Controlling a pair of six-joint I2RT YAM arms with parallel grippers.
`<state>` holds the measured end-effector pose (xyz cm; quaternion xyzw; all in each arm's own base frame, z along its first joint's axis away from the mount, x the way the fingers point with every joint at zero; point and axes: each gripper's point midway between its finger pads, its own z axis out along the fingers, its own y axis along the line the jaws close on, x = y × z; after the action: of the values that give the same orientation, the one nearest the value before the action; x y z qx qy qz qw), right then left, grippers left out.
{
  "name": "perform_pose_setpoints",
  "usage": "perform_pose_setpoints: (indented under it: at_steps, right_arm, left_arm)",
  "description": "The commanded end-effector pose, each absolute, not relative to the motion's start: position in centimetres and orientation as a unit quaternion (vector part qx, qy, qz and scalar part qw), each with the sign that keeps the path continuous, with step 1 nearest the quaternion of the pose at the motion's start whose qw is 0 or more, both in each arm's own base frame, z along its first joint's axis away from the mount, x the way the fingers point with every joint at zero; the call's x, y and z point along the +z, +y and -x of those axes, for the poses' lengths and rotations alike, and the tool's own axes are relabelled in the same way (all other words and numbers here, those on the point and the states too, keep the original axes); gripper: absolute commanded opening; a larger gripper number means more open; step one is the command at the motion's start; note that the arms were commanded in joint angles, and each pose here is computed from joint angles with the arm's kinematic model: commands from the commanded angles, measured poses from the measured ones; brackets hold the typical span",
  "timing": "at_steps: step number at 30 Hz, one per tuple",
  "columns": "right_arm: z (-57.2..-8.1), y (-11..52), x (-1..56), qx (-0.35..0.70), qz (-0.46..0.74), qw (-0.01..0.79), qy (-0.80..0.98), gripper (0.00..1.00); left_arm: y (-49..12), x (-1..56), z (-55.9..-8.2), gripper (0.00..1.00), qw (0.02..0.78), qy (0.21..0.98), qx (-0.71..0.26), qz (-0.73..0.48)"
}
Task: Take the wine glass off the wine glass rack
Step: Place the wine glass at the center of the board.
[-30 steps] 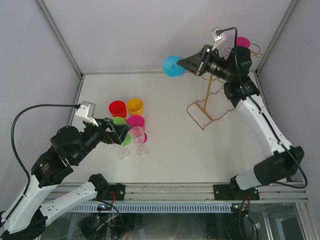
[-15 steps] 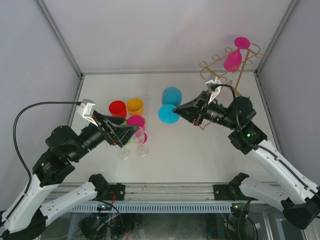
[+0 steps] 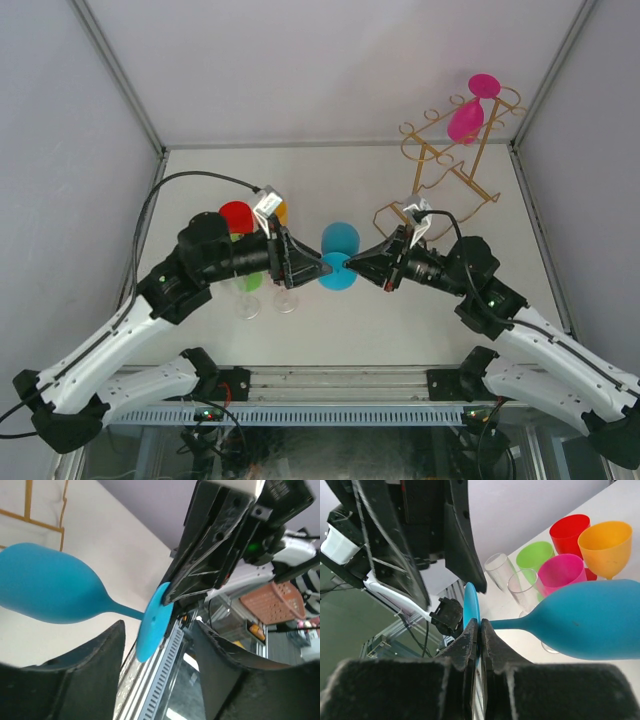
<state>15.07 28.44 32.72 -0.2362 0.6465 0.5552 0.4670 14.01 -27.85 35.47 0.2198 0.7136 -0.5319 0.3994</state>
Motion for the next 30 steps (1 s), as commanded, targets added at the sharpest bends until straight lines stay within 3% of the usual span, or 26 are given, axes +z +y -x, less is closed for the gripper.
perform_pose_setpoints:
  at_steps: [1, 3, 8, 10, 13, 16, 20, 27, 30]
  right_arm:
    - [-14.6, 28.1, 35.1, 0.583, 0.211, 0.486, 0.616, 0.00]
    - [-14.4, 27.9, 35.1, 0.586, 0.209, 0.486, 0.614, 0.00]
    - [-14.2, 27.6, 35.2, 0.587, 0.206, 0.489, 0.612, 0.00]
    - [-14.0, 27.6, 35.0, 0.588, 0.207, 0.485, 0.614, 0.00]
    - [-13.7, 27.4, 34.7, 0.587, 0.208, 0.479, 0.619, 0.02]
    - [-13.2, 27.2, 34.1, 0.585, 0.212, 0.465, 0.629, 0.28]
    - [-12.4, 27.0, 32.7, 0.584, 0.215, 0.435, 0.651, 0.44]
    - [-12.3, 28.2, 31.7, 0.601, 0.201, 0.386, 0.670, 0.44]
    - [-12.3, 29.0, 32.1, 0.617, 0.207, 0.376, 0.660, 0.33]
  left_arm:
    - [-28.9, 35.5, -12.7, 0.57, 0.374, 0.692, -0.563, -0.252]
    - [-29.1, 35.0, -12.8, 0.49, 0.371, 0.695, -0.561, -0.255]
    - [-29.5, 34.6, -12.5, 0.10, 0.356, 0.696, -0.563, -0.269]
    - [-29.4, 34.8, -12.6, 0.01, 0.363, 0.695, -0.559, -0.270]
    - [-29.3, 35.1, -12.6, 0.00, 0.370, 0.690, -0.558, -0.276]
    - [-29.2, 35.5, -12.6, 0.00, 0.375, 0.685, -0.558, -0.280]
    - [-29.2, 35.8, -12.6, 0.00, 0.384, 0.679, -0.558, -0.284]
    - [-29.4, 36.5, -12.6, 0.00, 0.390, 0.667, -0.565, -0.289]
    - [-29.4, 36.7, -12.7, 0.00, 0.394, 0.666, -0.565, -0.287]
